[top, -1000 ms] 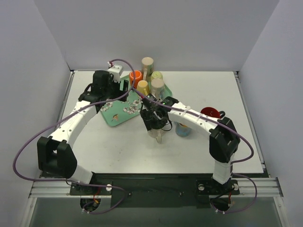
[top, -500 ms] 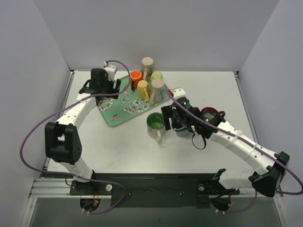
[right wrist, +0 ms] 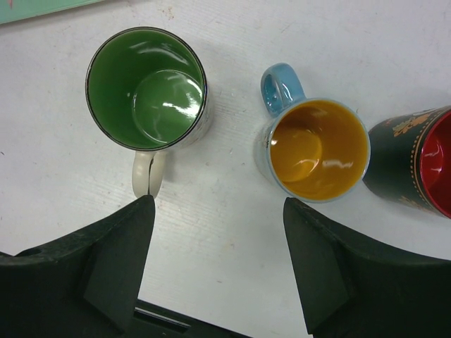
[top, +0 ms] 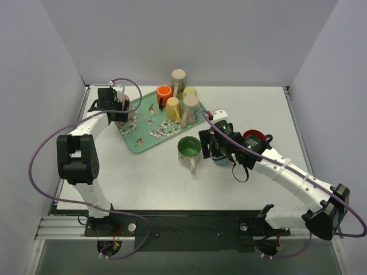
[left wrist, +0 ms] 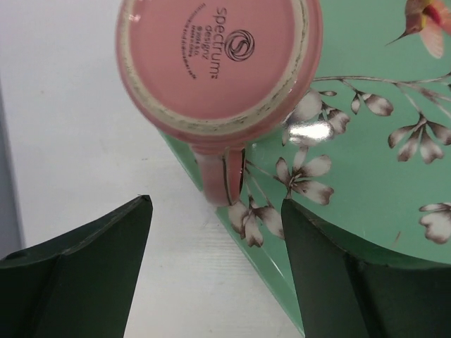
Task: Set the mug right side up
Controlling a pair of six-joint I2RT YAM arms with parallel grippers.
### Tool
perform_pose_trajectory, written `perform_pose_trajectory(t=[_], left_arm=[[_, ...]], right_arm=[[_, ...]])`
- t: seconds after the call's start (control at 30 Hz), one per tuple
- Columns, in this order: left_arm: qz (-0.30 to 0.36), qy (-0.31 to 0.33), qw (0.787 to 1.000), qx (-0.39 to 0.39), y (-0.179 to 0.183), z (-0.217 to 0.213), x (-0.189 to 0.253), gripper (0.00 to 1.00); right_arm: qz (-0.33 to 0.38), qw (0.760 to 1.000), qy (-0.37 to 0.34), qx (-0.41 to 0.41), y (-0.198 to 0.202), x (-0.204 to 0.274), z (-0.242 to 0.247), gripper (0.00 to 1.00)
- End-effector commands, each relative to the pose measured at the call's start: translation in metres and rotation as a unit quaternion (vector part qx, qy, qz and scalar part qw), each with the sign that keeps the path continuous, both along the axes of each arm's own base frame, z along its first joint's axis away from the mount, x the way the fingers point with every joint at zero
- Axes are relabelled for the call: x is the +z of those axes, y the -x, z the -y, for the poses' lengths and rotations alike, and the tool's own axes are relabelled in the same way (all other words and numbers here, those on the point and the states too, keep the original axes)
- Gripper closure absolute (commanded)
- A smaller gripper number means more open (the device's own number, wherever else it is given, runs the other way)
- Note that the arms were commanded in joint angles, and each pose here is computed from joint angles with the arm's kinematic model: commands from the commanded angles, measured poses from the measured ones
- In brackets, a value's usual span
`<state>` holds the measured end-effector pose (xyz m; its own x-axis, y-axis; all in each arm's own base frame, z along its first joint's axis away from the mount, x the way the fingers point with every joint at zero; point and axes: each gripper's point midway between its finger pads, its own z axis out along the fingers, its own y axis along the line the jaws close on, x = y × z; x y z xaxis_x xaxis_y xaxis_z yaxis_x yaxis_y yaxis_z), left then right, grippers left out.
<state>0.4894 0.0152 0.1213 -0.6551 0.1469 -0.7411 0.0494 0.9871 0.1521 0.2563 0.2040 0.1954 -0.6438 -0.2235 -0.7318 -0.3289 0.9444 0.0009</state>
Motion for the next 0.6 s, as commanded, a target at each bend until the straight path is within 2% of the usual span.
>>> perform_pose_trajectory(t=[0.0, 0.2, 0.27, 0.3, 0.33, 0.37, 0.4, 0.43, 0.57], left_arm=[[0.013, 0.010, 1.000, 0.000, -0.029, 0.003, -0.005, 0.17], [0.007, 0.016, 1.000, 0.017, -0.049, 0.001, -0.021, 0.37], [0.006, 0.024, 0.999, 0.022, -0.050, 0.002, -0.023, 0.52], [0.007, 0.029, 0.999, 0.023, -0.049, 0.003, -0.023, 0.70], [0.008, 0.037, 0.999, 0.022, -0.047, 0.007, -0.022, 0.81], [0.009, 0.046, 0.999, 0.024, -0.046, 0.008, -0.019, 1.00], [0.012, 0.059, 0.998, 0.013, -0.043, 0.015, -0.012, 1.00], [0.006, 0.066, 0.997, 0.028, -0.038, 0.001, -0.011, 1.00], [0.014, 0.144, 0.989, -0.019, -0.017, 0.032, 0.034, 1.00]], right_arm=[[0.012, 1.000, -0.002, -0.018, -0.002, 0.003, 0.007, 0.31], [0.007, 1.000, 0.000, -0.022, 0.000, -0.003, 0.009, 0.31], [0.006, 1.000, 0.001, -0.023, 0.000, -0.004, 0.009, 0.31], [0.006, 1.000, -0.001, -0.024, 0.000, -0.004, 0.009, 0.31], [0.005, 1.000, 0.000, -0.024, 0.000, -0.004, 0.009, 0.31], [0.005, 1.000, 0.000, -0.021, 0.001, -0.005, 0.008, 0.31], [0.006, 1.000, -0.004, -0.023, 0.001, -0.003, 0.007, 0.31], [0.007, 1.000, -0.005, -0.020, 0.002, -0.003, 0.006, 0.31], [0.017, 1.000, -0.013, -0.010, 0.005, 0.005, 0.001, 0.31]])
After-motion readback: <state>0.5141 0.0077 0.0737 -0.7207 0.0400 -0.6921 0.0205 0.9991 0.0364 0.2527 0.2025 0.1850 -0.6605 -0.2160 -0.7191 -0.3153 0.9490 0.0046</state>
